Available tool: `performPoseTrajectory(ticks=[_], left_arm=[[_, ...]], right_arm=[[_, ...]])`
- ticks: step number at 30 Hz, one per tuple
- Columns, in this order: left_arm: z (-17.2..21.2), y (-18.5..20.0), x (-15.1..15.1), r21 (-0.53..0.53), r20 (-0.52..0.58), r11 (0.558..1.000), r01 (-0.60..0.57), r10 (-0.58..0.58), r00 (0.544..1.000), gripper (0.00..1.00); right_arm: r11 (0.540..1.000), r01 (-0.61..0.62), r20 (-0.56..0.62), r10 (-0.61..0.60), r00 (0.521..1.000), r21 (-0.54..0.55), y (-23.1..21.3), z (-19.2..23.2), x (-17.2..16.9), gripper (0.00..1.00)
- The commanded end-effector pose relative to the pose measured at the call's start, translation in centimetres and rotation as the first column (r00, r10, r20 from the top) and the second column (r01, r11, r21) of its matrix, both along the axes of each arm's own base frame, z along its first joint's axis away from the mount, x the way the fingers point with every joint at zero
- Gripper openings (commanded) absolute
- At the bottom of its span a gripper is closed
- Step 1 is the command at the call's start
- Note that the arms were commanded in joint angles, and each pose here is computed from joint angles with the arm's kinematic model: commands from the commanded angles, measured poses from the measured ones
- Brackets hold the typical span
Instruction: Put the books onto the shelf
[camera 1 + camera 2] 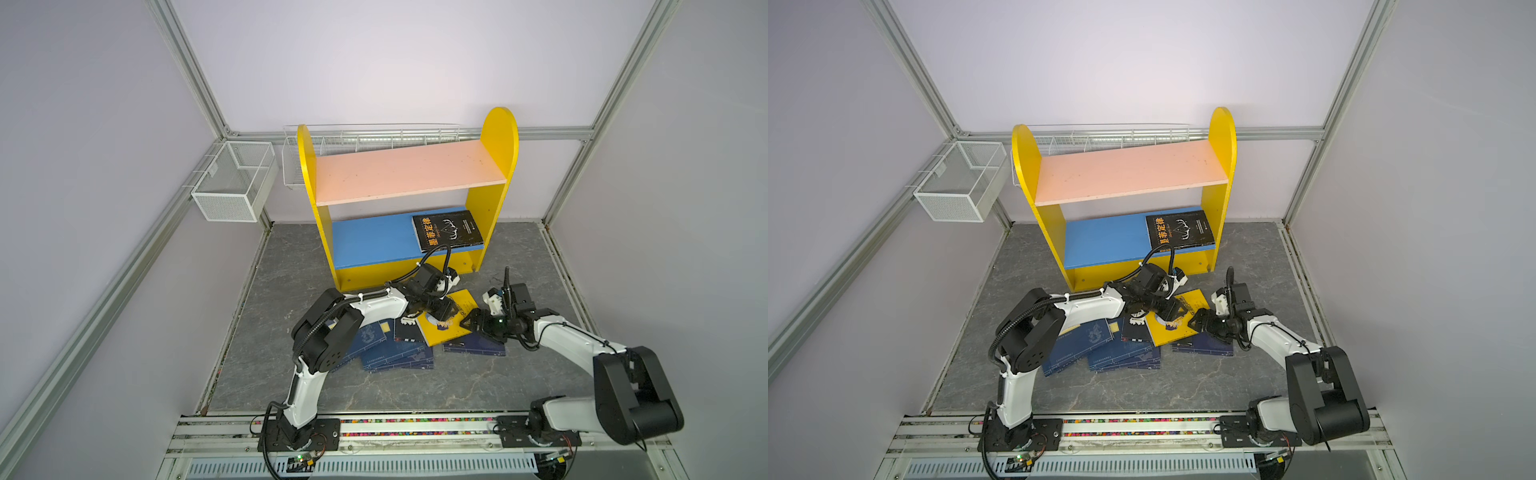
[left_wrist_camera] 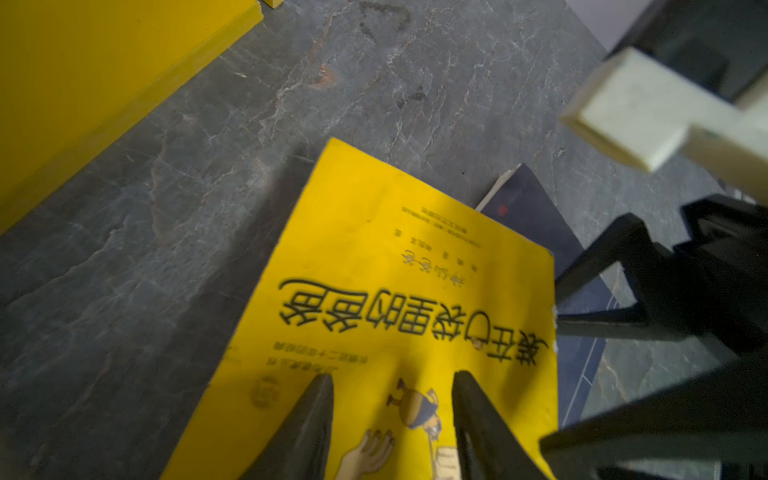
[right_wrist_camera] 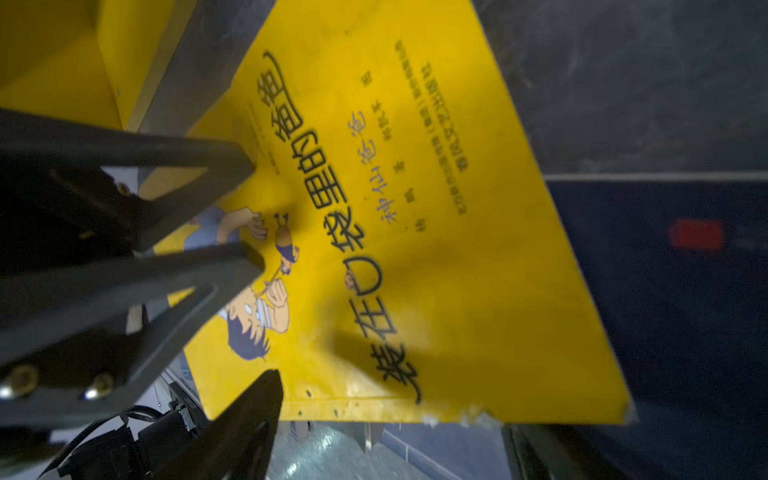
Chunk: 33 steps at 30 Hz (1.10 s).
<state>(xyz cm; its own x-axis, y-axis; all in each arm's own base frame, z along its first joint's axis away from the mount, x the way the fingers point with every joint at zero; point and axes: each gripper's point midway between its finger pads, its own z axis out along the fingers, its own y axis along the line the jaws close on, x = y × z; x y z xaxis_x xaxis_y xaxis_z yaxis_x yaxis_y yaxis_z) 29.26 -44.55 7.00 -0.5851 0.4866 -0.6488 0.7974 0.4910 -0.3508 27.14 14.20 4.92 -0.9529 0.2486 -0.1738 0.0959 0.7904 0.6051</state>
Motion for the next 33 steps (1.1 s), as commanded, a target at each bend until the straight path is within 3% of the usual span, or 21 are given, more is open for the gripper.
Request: performPoseTrajectory(ticks=[1,8,15,25,27,33], left_arm=[[-2.1,1.6,-3.1,0.063,-0.107,0.995,0.077,-0.070,0.992,0.47],[-2.8,2.1,-3.9,0.070,-0.137,0.993,0.090,-0.080,0.987,0.46],[-2.6,1.5,-3.9,0.035,-0.145,0.996,0.087,-0.081,0.986,0.44],[-2.7,1.1,-3.8,0.015,-0.147,0.996,0.091,-0.087,0.985,0.42],[-2.8,1.2,-3.9,0.014,-0.148,0.996,0.089,-0.086,0.985,0.42],[-2.7,1.6,-3.8,0.012,-0.132,0.997,0.076,-0.074,0.988,0.42]], right_arm=[[0.998,0.054,0.073,-0.056,0.996,0.025,-0.5,1.3,3.5,0.83],[0.984,0.101,0.118,-0.119,0.986,0.145,0.2,3.0,5.7,0.75],[0.956,0.152,0.094,-0.180,0.979,0.252,0.9,2.1,5.5,0.49],[0.953,0.105,0.119,-0.144,0.982,0.284,3.5,1.9,5.3,0.40],[0.946,0.105,0.124,-0.149,0.981,0.306,4.0,1.9,5.4,0.35],[0.946,0.108,0.173,-0.166,0.971,0.304,4.7,2.6,5.9,0.06]])
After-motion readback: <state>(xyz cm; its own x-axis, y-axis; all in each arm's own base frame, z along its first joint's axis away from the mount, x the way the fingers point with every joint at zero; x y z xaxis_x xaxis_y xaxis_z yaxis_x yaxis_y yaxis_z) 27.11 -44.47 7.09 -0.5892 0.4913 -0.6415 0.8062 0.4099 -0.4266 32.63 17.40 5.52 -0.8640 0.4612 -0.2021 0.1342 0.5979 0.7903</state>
